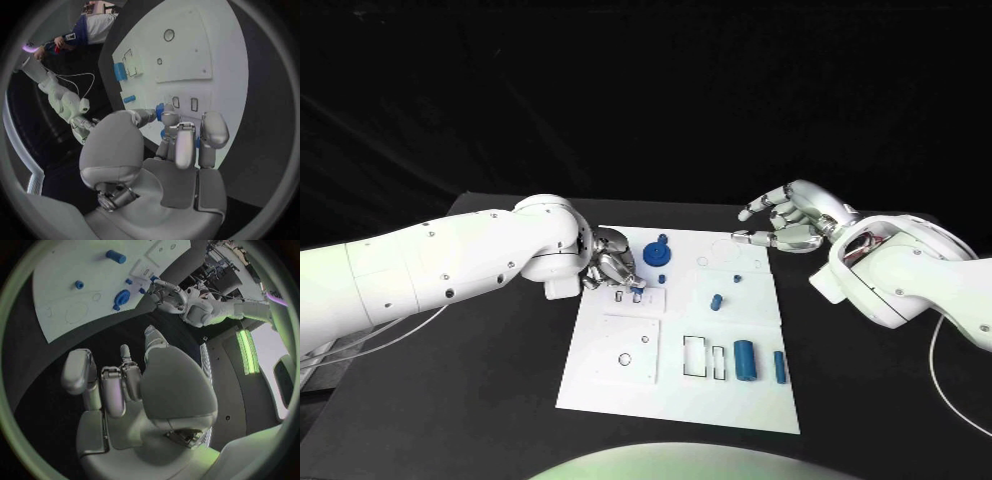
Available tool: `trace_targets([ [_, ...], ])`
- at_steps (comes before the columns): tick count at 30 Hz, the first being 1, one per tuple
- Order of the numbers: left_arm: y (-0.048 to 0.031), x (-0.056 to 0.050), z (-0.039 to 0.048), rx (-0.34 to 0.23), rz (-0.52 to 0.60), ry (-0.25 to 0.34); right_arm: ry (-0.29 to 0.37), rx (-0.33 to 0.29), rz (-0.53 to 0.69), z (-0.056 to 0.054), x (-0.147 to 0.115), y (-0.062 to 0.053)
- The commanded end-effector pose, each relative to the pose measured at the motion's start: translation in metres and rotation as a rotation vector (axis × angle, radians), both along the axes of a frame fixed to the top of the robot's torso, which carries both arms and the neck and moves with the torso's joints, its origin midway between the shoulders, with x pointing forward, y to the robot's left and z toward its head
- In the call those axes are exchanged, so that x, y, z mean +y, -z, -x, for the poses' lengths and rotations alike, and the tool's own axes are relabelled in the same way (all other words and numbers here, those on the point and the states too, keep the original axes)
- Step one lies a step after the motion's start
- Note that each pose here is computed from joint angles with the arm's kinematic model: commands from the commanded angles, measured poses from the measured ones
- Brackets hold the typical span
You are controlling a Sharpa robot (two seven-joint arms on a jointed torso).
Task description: Assemble the parts on the task board
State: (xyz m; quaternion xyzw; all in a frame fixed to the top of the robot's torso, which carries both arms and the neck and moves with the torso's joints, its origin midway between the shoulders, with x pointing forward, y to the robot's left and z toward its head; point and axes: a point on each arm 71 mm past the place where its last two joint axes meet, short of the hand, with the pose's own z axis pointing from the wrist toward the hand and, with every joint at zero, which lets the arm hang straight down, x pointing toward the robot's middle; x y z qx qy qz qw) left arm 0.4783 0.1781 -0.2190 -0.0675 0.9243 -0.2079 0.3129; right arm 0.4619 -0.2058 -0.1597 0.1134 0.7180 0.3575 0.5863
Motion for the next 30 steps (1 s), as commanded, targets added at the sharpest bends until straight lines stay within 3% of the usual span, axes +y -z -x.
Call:
trace_targets([
  [1,0.0003,0.0,-0.0005,-0.126,0.004,-0.037,-0.007,0.0,0.009,0.0,0.0,0.001],
  [7,0.0094,-0.001,0.0061,-0.222,0.003,-0.078,-0.004,0.001,0.01,0.0,-0.001,0.002],
  [12,0.012,-0.004,0.01,-0.248,0.007,-0.085,-0.003,0.003,0.01,0.0,-0.001,0.002],
  [19,0.0151,-0.006,0.0125,-0.247,-0.002,-0.073,-0.001,0.005,0.011,0.001,-0.002,0.003],
  [30,0.0217,-0.006,0.0164,-0.2,-0.053,-0.019,0.0,0.01,0.012,0.001,-0.002,0.005],
])
